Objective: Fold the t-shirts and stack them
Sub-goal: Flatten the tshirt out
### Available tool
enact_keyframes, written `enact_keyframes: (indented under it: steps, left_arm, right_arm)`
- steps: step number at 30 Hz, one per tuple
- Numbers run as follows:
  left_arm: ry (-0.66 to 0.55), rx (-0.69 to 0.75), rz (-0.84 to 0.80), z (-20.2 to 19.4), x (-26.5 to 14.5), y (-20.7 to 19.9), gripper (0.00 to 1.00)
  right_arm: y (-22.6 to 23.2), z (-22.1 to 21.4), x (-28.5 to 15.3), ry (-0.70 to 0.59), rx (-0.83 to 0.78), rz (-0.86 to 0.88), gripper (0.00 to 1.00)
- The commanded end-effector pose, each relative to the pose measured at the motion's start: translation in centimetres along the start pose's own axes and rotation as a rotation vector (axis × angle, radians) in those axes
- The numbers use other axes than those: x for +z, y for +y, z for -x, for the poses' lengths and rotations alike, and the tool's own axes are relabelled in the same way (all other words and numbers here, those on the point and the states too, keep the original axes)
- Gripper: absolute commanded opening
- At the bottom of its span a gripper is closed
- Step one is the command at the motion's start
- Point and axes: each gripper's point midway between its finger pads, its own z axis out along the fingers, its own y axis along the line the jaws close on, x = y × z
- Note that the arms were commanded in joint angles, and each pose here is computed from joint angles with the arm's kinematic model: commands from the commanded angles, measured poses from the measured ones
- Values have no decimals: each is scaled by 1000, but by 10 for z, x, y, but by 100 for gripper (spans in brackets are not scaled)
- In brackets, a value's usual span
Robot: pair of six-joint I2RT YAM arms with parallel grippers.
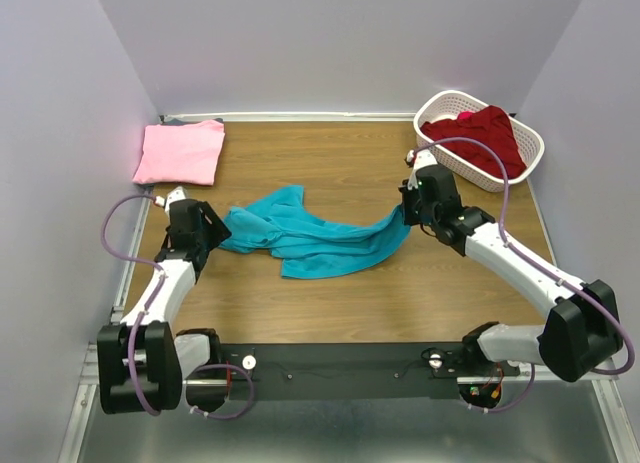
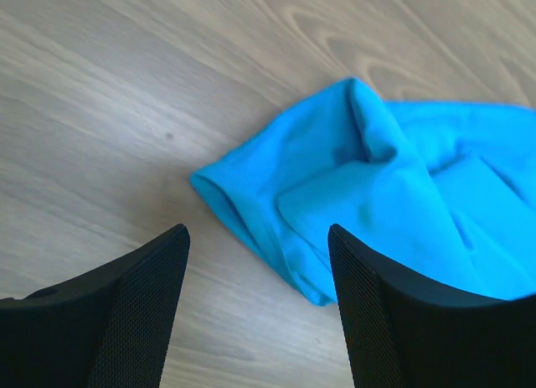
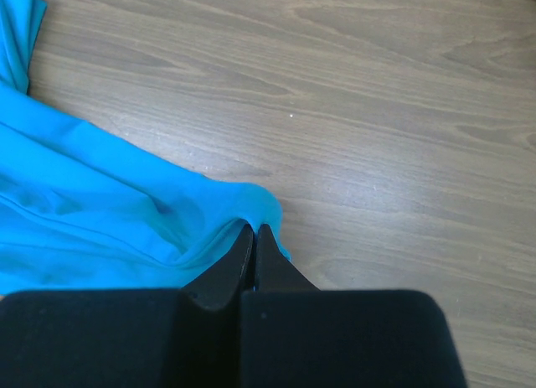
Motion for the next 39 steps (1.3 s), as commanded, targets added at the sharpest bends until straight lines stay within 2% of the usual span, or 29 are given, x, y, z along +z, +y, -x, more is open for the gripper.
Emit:
enact_keyframes:
  steps: [1,6,10,13,21,25,30,33,39]
  left_arm:
    - [-16,55,-181,18,9,-39,74]
    - [109,83,-186,4,33,-46,71]
    - [173,105,-215,-7,48,-52,71]
    - [212,120,-241,-15,54,-60,70]
    - [273,142,-283,-31,59,-78,65]
    - [292,145,-334,-42,42,-95,65]
    - [311,117,-343,-51,34,-94,65]
    - [360,85,-304,-66,32,-83,65]
    - [312,34,-130,-65,31,-51,73]
  right_arm:
    - [2,-2,-1,-2,19,23,1]
    - [-28,-4,14,21,21,-122,1]
    - [-73,-9,35,68,108,-232,1]
    - [-86,-10,56,99,177,-230,1]
    - [-96,0,108,127,171,-234,1]
    - [-89,-4,117,146,180,-193,1]
    - [-84,-8,117,156,185,-170,1]
    - [-83,-9,114,157,187,-162,1]
    - [-79,-11,109,160,191,-140,1]
